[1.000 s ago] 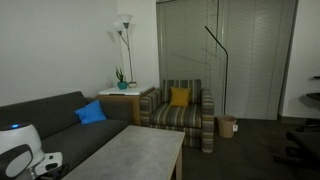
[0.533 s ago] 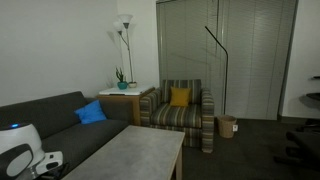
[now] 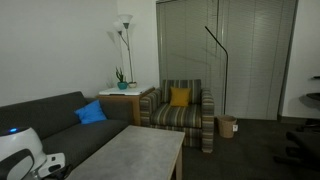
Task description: Put the blue mug on top of the white plate
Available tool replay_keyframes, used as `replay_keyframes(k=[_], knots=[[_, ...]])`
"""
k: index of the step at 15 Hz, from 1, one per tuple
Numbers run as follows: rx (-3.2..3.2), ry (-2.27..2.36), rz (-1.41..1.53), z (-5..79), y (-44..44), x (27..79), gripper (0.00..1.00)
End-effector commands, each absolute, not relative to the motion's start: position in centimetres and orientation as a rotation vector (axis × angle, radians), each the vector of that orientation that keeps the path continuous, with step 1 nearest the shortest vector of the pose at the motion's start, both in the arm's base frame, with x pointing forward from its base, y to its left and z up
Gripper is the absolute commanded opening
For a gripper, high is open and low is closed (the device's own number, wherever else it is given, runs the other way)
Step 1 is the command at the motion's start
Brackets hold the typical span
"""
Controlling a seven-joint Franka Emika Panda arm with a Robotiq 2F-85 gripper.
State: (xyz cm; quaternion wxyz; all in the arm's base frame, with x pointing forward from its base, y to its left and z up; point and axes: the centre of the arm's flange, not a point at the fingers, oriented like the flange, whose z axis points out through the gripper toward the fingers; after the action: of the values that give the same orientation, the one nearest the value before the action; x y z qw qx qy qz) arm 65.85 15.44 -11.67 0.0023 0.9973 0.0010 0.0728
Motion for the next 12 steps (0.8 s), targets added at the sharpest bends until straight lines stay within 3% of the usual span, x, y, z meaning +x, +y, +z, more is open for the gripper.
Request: replay_keyframes(k=[1,12], knots=[[3.128,-0.010,0.276,-15.7,14.1,67.4,1.00],[3.150,0.059,0.255,-17.0,16.3,67.8,1.00]])
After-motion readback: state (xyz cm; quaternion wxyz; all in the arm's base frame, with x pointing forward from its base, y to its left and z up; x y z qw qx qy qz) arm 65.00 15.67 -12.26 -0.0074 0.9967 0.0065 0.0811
